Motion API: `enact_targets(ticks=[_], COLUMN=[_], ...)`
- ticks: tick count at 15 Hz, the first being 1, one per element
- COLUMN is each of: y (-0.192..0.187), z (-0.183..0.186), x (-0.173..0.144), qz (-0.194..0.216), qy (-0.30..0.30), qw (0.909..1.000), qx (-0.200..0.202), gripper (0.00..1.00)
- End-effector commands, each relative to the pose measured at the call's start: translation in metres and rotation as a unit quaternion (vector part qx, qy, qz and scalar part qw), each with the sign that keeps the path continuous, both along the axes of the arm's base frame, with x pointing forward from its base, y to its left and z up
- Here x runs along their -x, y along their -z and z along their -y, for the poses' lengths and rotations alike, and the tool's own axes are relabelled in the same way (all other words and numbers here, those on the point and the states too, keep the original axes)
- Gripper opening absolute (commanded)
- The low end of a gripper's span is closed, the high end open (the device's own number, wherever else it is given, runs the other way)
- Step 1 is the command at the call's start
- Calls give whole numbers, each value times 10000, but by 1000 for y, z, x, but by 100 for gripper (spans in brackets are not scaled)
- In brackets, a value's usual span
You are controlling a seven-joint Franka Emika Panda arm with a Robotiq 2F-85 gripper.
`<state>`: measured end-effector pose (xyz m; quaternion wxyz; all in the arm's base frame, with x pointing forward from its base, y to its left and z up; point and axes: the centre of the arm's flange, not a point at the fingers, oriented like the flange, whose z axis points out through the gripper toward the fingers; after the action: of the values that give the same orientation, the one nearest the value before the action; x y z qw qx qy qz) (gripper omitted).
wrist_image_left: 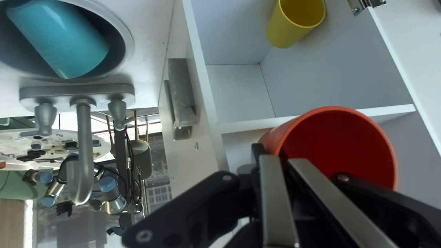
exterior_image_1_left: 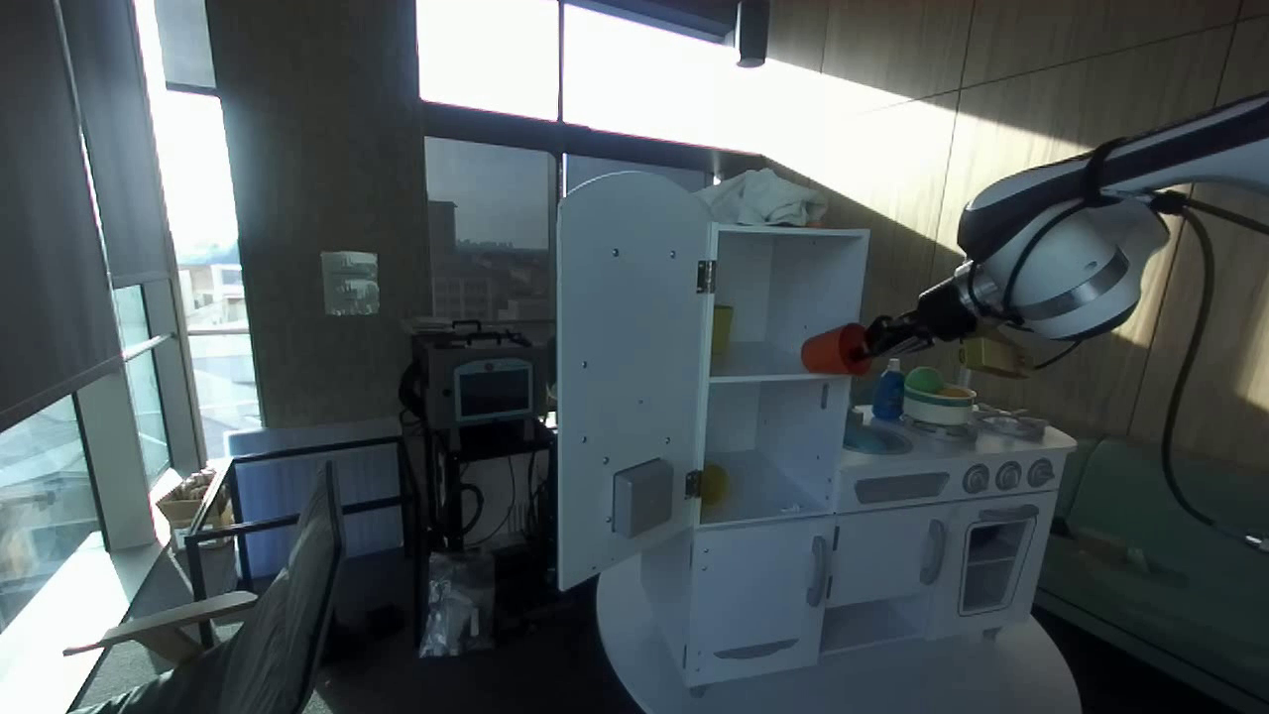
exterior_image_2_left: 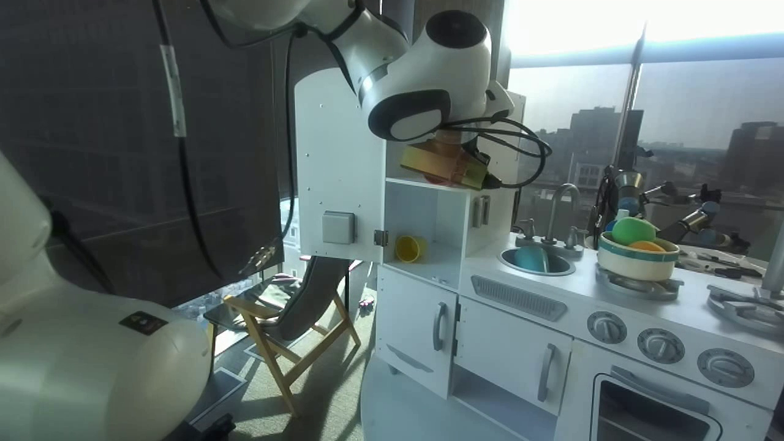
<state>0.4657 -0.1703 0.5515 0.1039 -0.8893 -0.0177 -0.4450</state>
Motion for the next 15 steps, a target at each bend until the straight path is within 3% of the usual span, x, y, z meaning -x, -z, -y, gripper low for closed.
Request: enact_targets(ticks=[1, 7, 15], y=[-20, -21, -20], z=[6, 28, 47], x=[40, 63, 31], qz=[-122, -619, -1075], qy=[4, 273, 827], qw=[9998, 9975, 9906], qx=[-173, -221, 162], gripper=[8, 7, 7])
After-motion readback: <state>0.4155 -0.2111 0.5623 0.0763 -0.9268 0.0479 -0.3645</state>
